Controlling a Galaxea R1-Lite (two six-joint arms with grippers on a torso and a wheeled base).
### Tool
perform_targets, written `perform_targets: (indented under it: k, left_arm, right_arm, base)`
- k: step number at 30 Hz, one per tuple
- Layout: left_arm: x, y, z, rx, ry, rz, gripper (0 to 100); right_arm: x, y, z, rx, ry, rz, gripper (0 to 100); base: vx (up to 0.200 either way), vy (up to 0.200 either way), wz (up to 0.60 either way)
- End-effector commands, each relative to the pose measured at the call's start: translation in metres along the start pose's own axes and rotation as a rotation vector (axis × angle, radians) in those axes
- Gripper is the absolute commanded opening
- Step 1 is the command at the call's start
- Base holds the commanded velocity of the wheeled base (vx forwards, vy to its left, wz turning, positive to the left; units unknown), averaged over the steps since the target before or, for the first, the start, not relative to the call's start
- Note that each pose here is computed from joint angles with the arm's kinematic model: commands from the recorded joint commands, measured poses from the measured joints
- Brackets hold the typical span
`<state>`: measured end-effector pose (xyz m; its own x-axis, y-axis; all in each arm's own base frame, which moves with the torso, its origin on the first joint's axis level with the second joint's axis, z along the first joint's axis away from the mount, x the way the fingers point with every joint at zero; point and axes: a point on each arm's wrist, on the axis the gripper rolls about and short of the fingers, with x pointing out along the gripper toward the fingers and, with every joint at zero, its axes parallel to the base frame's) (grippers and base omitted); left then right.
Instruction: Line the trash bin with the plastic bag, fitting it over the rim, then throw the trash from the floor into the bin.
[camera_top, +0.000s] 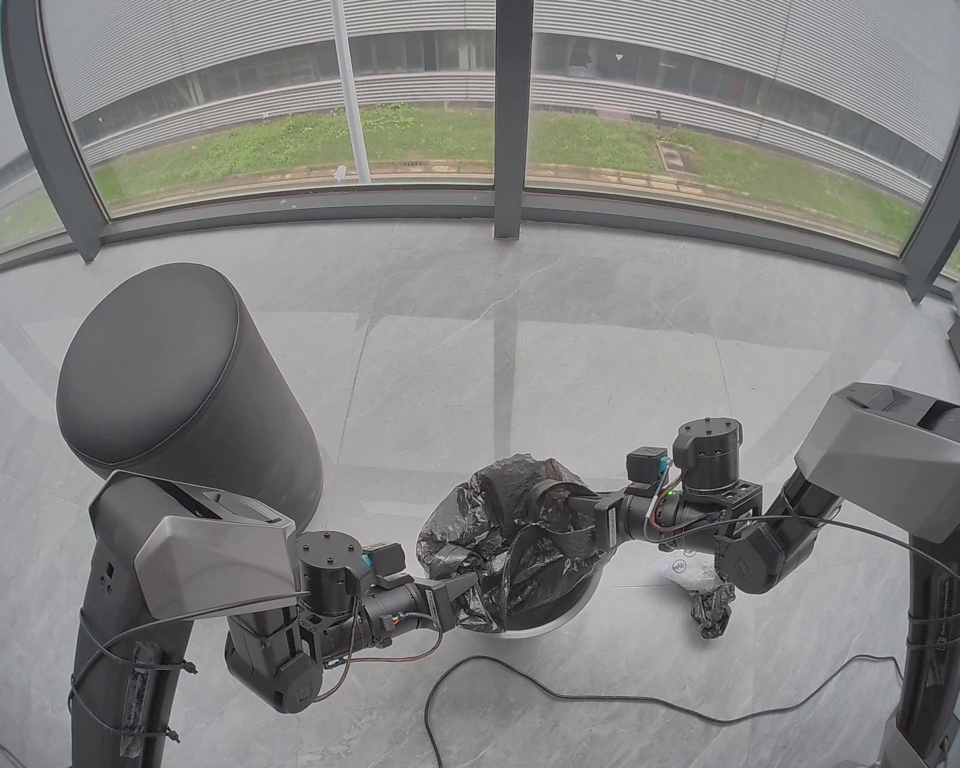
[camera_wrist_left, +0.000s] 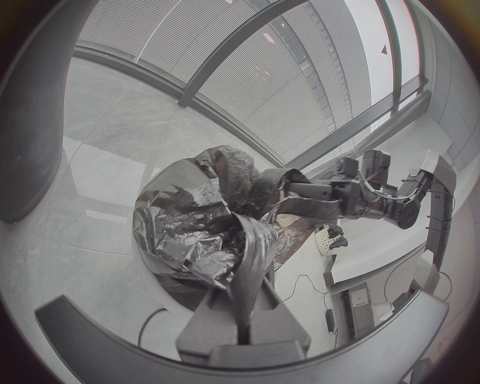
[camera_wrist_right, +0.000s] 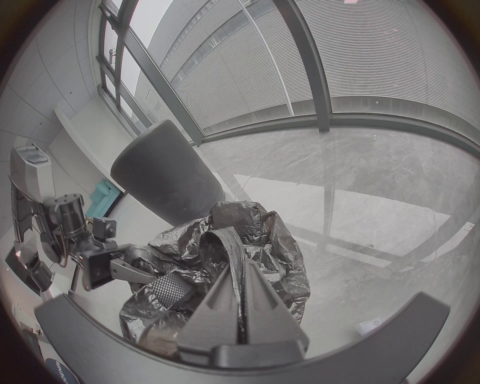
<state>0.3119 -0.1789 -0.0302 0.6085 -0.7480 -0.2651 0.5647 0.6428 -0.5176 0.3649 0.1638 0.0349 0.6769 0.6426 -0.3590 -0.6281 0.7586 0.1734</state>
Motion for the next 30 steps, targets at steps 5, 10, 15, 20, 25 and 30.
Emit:
perform_targets:
  k: [5,10,15,20,25,30]
  left_arm:
    - [-0.024,-0.040,0.012,-0.071,0.010,-0.069,0]
    - [-0.028,-0.047,0.007,-0.181,0.040,-0.079,0]
    - [-0.019,-0.031,-0.003,-0.205,0.059,-0.047,0]
    - [-0.018,-0.008,0.015,-0.236,-0.019,-0.009,0]
    - [-0.040,-0.018,0.024,-0.314,0.008,-0.043,0]
    - [-0.048,-0.020,0.014,-0.343,0.082,-0.055,0]
  right_arm:
    - [-0.025,0.017,-0.007,0.053,0.193,0.012,0]
    - [-0.058,0.029,0.015,0.098,0.328,0.009,0]
    - [-0.055,0.027,0.015,0.106,0.342,0.004,0]
    - [-0.056,0.017,0.019,0.115,0.330,-0.022,0]
    - [-0.069,0.007,0.024,0.137,0.350,-0.055,0]
    - [-0.075,0.010,0.023,0.152,0.400,-0.055,0]
  base:
    - [0.000,0.000,0.00]
    - [0.000,0.000,0.00]
    - [0.000,0.000,0.00]
    - [0.000,0.000,0.00]
    - [0.000,0.000,0.00]
    - [0.000,0.000,0.00]
